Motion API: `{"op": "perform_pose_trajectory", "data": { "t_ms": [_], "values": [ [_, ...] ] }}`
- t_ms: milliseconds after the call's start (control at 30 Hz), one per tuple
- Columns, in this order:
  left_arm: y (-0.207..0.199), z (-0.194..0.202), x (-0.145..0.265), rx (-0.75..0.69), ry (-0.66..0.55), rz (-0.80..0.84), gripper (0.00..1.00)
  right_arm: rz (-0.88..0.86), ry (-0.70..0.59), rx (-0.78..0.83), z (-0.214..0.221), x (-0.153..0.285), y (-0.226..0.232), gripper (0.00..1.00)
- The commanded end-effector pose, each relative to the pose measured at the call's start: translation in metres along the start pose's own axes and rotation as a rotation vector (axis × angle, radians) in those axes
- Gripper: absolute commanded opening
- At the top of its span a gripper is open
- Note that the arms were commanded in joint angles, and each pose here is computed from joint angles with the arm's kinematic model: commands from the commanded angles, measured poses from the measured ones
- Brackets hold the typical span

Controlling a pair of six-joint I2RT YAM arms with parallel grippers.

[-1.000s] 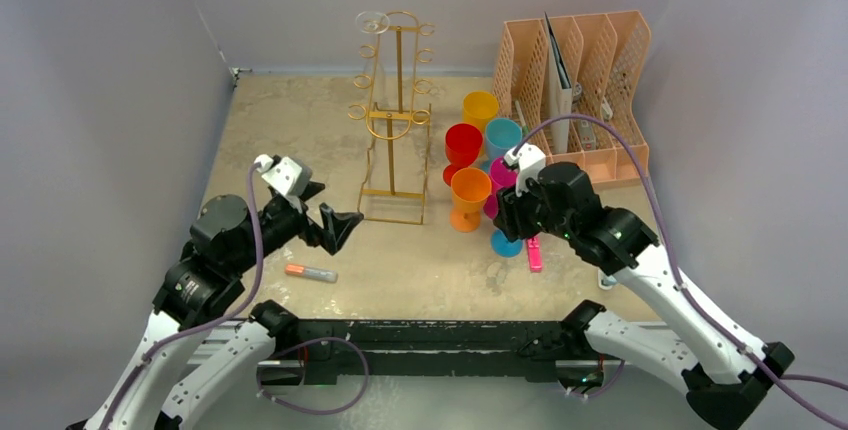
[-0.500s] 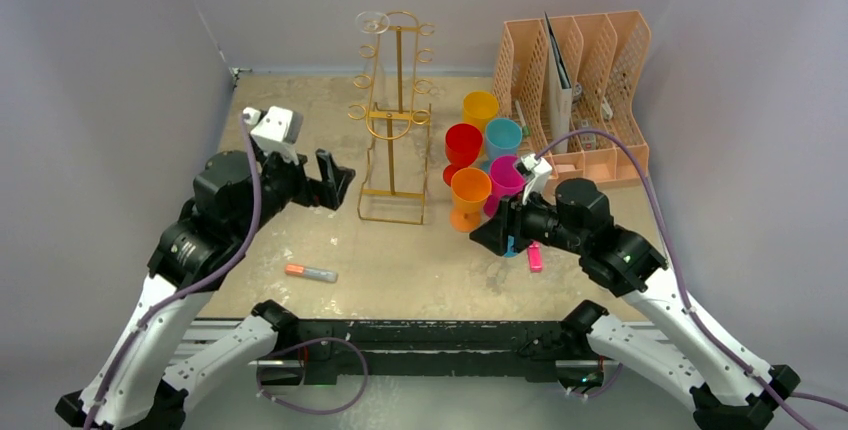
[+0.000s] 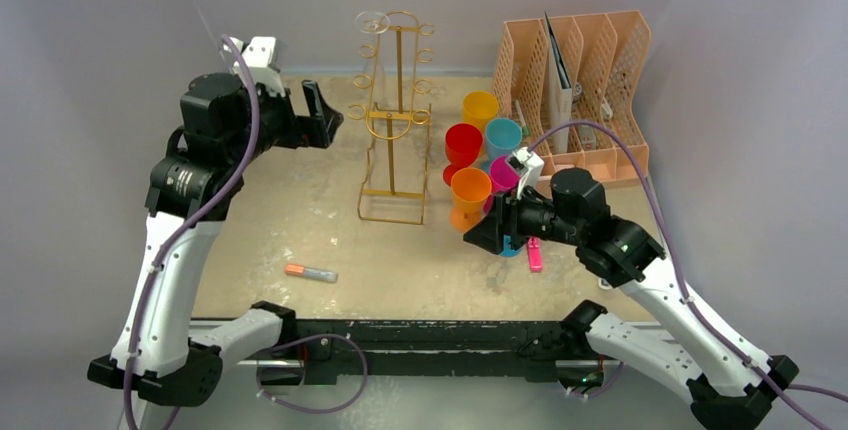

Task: Take the wine glass off the wine glass rack
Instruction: Pick up the wine glass from the wine rack.

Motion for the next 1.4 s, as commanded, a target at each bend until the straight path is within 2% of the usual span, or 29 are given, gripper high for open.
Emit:
{"op": "perform_pose_trajectory", "data": {
  "t_ms": [0,167,433,700,833,1167,1367],
  "values": [
    [0.001,-0.019,-0.010,-0.002,0.000,0.082,1.00,-0.044,0.033,0.029,-0.005,0.015,0.015,0.61],
    [0.022,-0.058,-0.039,0.159,-0.016,0.170,1.00,-0.007,0.005,0.050,-0.006,0.024,0.014,0.62],
    [0.050,-0.085,-0.095,0.244,-0.067,0.254,0.98,0.046,0.027,0.067,-0.005,0.037,0.015,0.64],
    [0.067,-0.095,-0.158,0.298,-0.081,0.318,0.86,0.045,0.014,0.071,-0.008,0.038,0.017,0.65],
    [0.078,-0.089,-0.199,0.351,-0.061,0.372,0.74,0.048,0.018,0.070,-0.011,0.036,0.018,0.65],
    [0.094,-0.081,-0.253,0.434,-0.077,0.400,0.72,0.040,0.009,0.076,-0.016,0.034,0.021,0.65],
    [0.098,-0.076,-0.272,0.481,-0.064,0.431,0.66,0.046,0.009,0.076,-0.016,0.034,0.020,0.64]
  ]
}}
Point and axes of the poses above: each gripper's point midway between its finger pads, its own x axis back along the fingers, its own y axis along the line the jaws close on, z = x × y, the point moved 9 cm from there along x, back along the fingers, and after that the axes turned 8 degrees about -x, right-handed, at the moved point
